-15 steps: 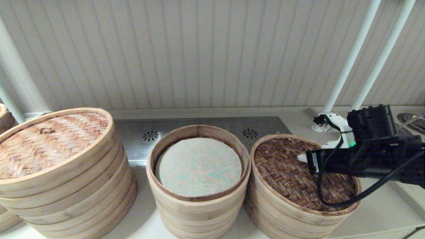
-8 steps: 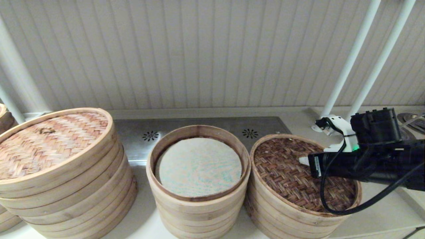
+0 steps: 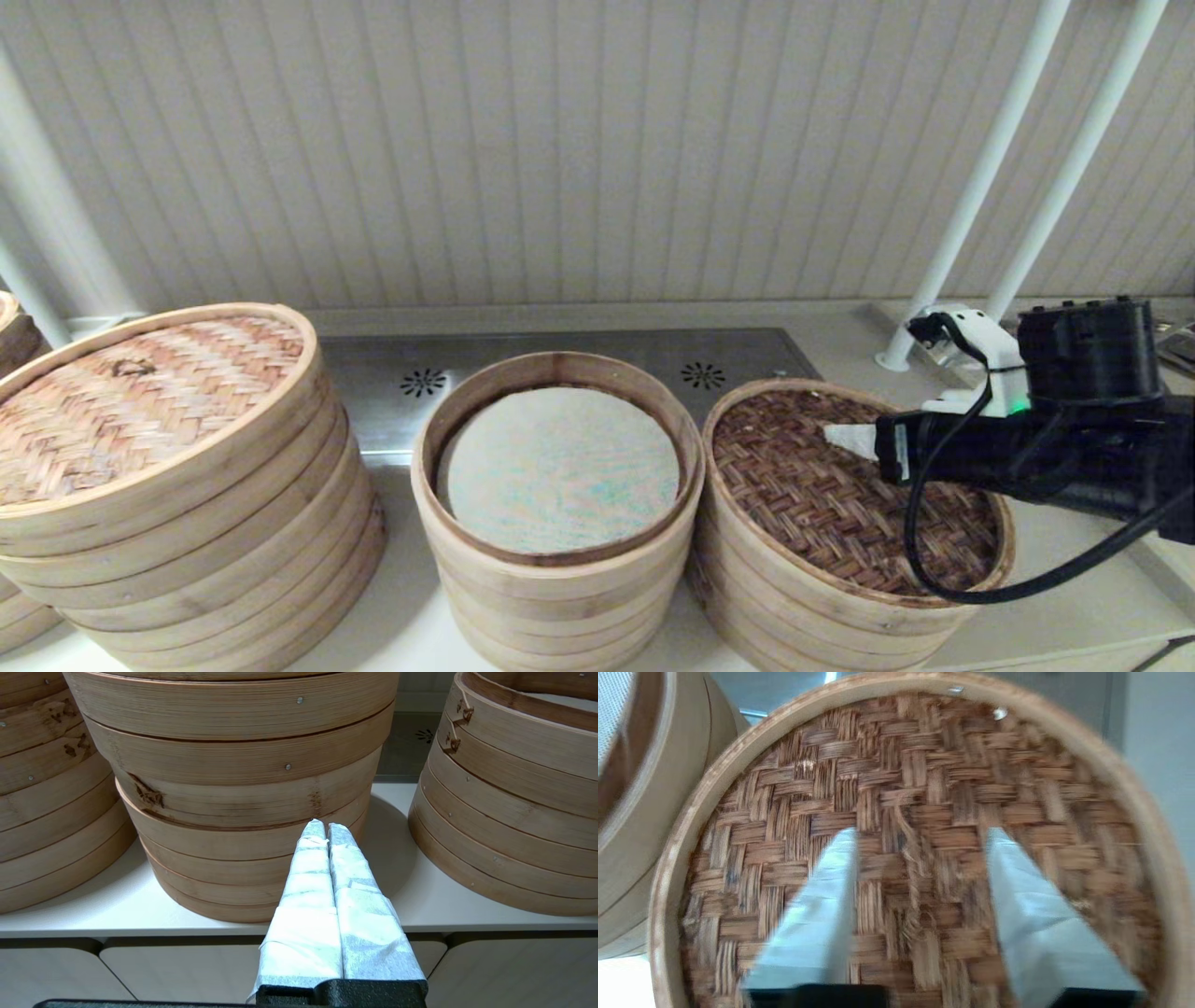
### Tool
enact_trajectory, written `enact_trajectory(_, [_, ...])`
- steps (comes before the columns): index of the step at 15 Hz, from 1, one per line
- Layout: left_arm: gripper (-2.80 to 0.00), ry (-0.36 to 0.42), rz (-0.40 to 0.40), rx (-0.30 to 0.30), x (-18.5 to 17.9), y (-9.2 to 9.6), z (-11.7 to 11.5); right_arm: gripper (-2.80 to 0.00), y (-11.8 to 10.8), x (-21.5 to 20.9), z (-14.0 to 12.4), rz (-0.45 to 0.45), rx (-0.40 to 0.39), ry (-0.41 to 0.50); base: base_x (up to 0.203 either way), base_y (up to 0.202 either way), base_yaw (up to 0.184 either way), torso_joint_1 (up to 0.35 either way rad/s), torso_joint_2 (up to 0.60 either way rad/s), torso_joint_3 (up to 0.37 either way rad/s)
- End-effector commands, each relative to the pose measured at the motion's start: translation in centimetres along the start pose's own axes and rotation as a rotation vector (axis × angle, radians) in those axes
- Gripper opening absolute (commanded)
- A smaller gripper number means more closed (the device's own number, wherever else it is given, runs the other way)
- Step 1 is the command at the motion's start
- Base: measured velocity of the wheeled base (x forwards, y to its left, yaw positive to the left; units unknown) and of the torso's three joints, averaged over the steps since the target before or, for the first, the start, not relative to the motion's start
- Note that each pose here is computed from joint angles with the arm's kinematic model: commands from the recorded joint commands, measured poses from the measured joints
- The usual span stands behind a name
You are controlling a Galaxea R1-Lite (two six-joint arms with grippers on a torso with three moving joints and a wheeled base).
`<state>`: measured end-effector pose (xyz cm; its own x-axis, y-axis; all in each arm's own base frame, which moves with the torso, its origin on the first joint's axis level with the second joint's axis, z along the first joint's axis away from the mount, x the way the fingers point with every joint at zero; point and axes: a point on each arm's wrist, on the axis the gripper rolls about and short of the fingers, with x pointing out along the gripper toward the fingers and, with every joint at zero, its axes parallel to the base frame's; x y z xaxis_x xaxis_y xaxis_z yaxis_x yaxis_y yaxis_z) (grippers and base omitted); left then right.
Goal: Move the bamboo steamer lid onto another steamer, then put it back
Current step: Put the steamer
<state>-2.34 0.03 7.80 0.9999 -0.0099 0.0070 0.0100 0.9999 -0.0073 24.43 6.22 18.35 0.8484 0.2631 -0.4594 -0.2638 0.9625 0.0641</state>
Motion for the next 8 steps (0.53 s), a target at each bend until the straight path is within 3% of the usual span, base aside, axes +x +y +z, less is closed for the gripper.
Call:
enact_trajectory(1, [-2.80, -0.001, 0.001, 0.000, 0.0, 0.0, 0.0, 0.00, 0.1, -2.3, 1.0, -0.001, -0.004, -0.078, 0.000, 0.000, 0.000, 0.000, 0.00, 0.000])
enact_trajectory(8, [-2.80, -0.001, 0.001, 0.000, 0.0, 0.0, 0.0, 0.00, 0.5, -13.6, 1.4, -0.020, -0.011, -0.260, 0.000, 0.000, 0.000, 0.000, 0.00, 0.000])
